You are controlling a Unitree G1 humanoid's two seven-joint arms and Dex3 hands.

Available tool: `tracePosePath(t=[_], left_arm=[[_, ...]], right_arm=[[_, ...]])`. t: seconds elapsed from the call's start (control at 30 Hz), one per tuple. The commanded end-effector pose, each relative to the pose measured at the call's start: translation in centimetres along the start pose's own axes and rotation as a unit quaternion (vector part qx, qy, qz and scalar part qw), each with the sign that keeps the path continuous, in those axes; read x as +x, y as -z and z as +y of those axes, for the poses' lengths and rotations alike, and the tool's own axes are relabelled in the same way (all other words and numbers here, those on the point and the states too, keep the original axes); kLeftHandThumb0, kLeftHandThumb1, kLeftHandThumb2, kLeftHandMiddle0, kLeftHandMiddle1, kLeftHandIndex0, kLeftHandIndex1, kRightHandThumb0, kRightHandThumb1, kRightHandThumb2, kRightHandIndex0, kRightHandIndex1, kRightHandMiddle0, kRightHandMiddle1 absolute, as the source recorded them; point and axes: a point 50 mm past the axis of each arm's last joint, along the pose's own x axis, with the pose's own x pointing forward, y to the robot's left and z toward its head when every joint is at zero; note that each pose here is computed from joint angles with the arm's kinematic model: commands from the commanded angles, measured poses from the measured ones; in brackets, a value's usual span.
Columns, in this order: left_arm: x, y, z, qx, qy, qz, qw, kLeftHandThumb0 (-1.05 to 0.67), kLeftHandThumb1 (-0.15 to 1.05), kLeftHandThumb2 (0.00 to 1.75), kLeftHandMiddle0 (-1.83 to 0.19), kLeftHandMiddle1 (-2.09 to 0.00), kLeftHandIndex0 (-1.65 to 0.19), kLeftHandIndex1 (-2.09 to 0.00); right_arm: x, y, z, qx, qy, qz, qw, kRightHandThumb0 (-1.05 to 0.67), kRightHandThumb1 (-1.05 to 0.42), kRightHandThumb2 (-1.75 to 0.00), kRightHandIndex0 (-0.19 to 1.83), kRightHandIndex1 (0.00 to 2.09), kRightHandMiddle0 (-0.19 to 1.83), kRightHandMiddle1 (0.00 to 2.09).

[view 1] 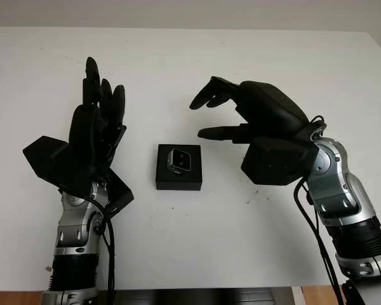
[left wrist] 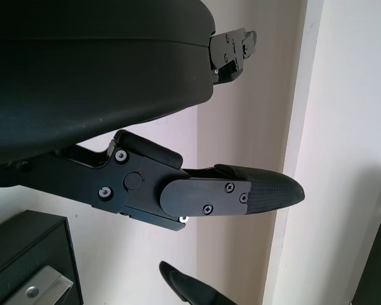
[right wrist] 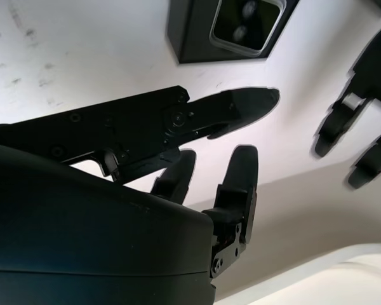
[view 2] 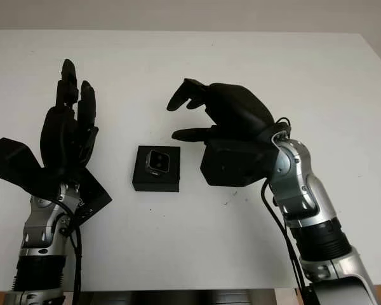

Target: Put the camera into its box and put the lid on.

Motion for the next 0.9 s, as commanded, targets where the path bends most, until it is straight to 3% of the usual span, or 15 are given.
tracePosePath(t=[0.0, 0.17, 0.23, 0.37, 0.87], left_arm=[[0.0, -0.4, -0.1, -0.002, 0.001, -0.011, 1.000, -0.76, 1.05, 0.38, 0.19, 0.00, 0.19, 0.00], [0.0, -0.4, -0.1, -0.003, 0.002, -0.011, 1.000, -0.75, 1.05, 0.38, 0.19, 0.00, 0.19, 0.00], [0.0, -0.4, -0.1, 0.001, 0.003, -0.009, 1.000, -0.75, 1.05, 0.39, 0.19, 0.00, 0.19, 0.00], [0.0, -0.4, 0.0, 0.000, 0.000, -0.010, 1.000, -0.76, 1.05, 0.38, 0.19, 0.00, 0.19, 0.00], [-0.1, -0.5, 0.0, 0.000, 0.001, -0.010, 1.000, -0.75, 1.05, 0.38, 0.19, 0.00, 0.19, 0.00]], right_arm=[[-0.6, 0.5, 0.7, -0.001, -0.030, -0.016, 0.999, -0.65, -1.05, -0.28, 0.16, 0.70, 0.08, 1.01], [-1.3, 0.9, 2.2, -0.052, -0.121, -0.090, 0.987, -0.73, -1.05, -0.55, 0.00, 0.23, -0.11, 0.64], [-1.6, 1.2, 2.8, -0.072, -0.136, -0.111, 0.982, -0.76, -1.05, -0.58, -0.06, 0.15, -0.17, 0.55], [-2.0, 1.7, 3.5, -0.099, -0.155, -0.128, 0.975, -0.80, -1.05, -0.61, -0.13, 0.08, -0.18, 0.38], [-2.5, 2.6, 5.0, -0.211, -0.188, -0.147, 0.948, -0.93, -1.05, -0.64, -0.19, 0.00, -0.18, 0.11]])
